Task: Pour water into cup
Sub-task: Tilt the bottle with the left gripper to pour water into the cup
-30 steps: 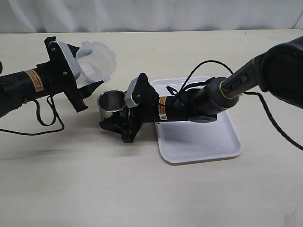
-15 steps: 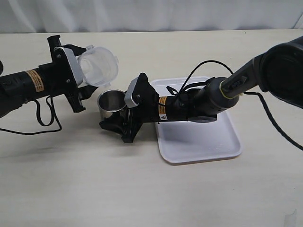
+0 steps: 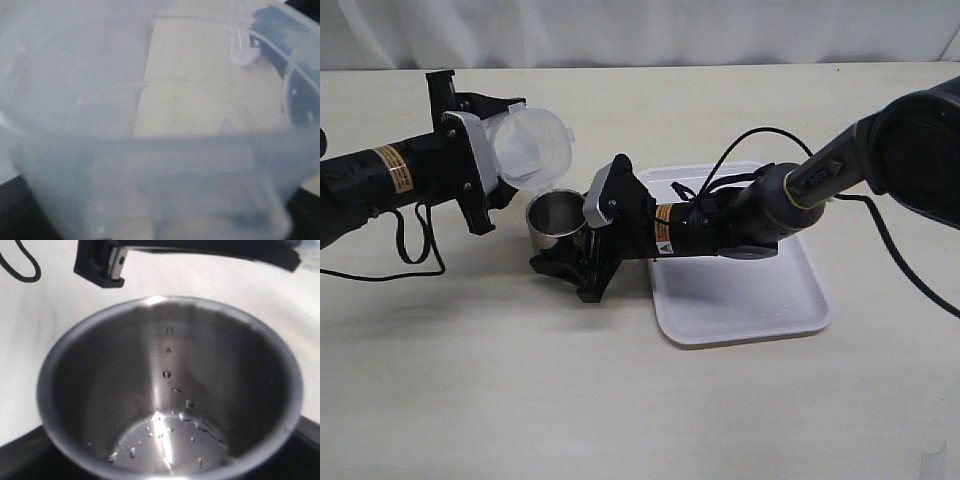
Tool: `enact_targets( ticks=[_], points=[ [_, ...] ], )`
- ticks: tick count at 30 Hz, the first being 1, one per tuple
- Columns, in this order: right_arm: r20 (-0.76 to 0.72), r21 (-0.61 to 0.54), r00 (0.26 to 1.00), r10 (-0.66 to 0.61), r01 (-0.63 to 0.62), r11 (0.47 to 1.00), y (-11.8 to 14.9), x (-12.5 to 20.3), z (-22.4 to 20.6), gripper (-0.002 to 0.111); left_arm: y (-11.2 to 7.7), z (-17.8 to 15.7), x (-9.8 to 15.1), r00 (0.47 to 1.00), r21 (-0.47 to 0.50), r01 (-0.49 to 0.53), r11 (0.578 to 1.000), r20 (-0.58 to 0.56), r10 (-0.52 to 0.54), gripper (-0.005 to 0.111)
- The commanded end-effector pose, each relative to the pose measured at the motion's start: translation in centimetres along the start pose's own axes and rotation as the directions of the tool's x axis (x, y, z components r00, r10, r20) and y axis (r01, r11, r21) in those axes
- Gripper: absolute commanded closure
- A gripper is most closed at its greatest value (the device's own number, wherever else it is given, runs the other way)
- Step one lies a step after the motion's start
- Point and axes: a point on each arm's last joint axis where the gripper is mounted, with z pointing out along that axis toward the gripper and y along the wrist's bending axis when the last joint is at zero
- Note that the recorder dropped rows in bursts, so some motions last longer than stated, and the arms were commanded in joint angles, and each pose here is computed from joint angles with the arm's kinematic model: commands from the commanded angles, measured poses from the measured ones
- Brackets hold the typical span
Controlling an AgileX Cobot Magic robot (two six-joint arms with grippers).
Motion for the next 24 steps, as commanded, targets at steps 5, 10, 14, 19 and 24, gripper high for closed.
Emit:
enact_targets(
  ticks=[5,10,14,19,24],
  points=[
    [-0.03,0.005,0.999,-0.014,0.015,1.0,-0.19,0.27,-0.17,0.104,0.96,0.13,-0.4,0.998,-0.067,-0.059,0.996,0.031,0.061,0.107],
    [-0.03,0.005,0.999,-0.014,0.015,1.0,-0.19,0.27,-0.17,0.104,1.16,0.25,-0.31,0.998,-0.067,-0.063,0.996,0.024,0.064,0.107],
    [-0.03,0.005,0.999,-0.014,0.015,1.0,-0.19,0.27,-0.17,0.104,1.36,0.43,-0.17,0.997,-0.058,-0.071,0.996,0.012,0.072,0.107],
    [-0.03,0.005,0.999,-0.014,0.015,1.0,-0.19,0.27,-0.17,0.104,1.35,0.43,-0.17,0.996,-0.058,-0.085,0.995,0.011,0.086,0.107],
    [-0.03,0.005,0.999,-0.014,0.015,1.0,-0.19,0.27,-0.17,0.104,1.35,0.43,-0.17,0.993,-0.058,-0.119,0.991,0.009,0.12,0.107]
  ],
)
